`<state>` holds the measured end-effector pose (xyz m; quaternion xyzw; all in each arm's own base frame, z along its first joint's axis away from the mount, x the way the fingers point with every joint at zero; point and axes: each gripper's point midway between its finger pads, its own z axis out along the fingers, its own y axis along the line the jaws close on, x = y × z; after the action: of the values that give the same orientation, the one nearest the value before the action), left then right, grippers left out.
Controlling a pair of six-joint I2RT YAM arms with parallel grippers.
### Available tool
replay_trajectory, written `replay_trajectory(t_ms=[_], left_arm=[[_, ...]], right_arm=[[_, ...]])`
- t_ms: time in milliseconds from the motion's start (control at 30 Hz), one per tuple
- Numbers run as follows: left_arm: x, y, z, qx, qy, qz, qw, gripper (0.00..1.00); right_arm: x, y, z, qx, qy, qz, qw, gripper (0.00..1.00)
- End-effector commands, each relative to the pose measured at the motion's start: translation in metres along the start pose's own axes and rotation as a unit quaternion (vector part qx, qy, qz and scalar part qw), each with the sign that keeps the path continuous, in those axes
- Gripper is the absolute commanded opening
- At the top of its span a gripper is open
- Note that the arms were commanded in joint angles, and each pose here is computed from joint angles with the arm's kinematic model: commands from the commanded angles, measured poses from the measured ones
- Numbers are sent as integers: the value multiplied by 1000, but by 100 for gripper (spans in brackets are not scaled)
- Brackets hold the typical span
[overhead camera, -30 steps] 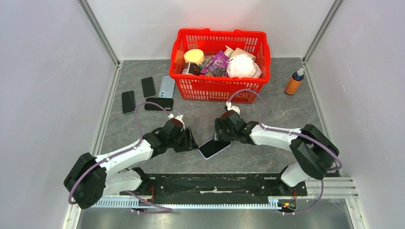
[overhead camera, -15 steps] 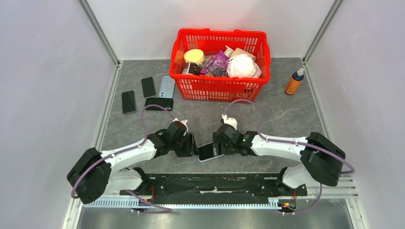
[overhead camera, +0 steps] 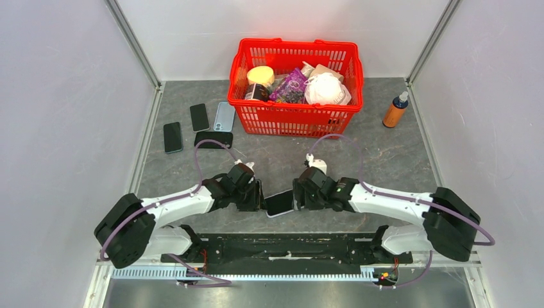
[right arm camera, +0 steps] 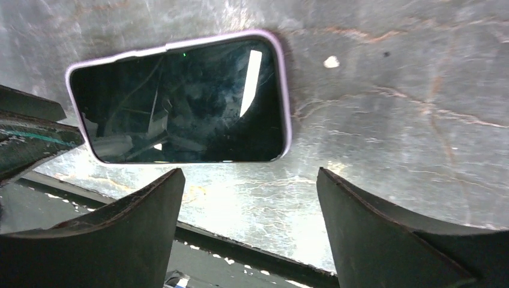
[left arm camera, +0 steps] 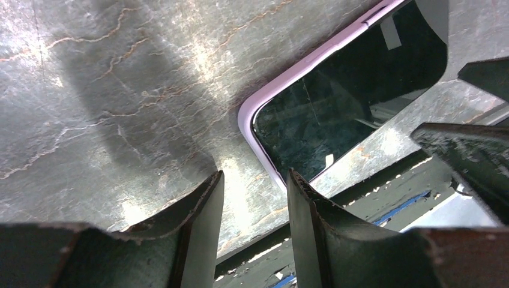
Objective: Put the phone into the phone case
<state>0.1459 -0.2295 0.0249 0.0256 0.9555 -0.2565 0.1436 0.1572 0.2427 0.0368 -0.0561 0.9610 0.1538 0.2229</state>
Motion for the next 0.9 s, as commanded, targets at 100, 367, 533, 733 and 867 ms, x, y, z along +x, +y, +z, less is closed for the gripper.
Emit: replay_trajectory(t_ms=[100,367,533,733,867], left_arm=[[-15,-12,-3,22,-46,-2,999,49],[-8,-5,-6,26,-51,-13,998,54],[0,-4,-5,41,-46,-22,998,55],[2,-6,-4,48,-43,-23,998,55],[2,-5,-2,45,-39,-21,998,54]], right_arm=[[-41,-4,-11,-9,-63,-10,998,93],[-43,15,12,-30,-48,-18,998,95],[-36,24,21,-48,-36,-6,998,92],[-21,38,25,-62,-23,2,998,84],[-9,49,15,-69,-23,16,997,79]])
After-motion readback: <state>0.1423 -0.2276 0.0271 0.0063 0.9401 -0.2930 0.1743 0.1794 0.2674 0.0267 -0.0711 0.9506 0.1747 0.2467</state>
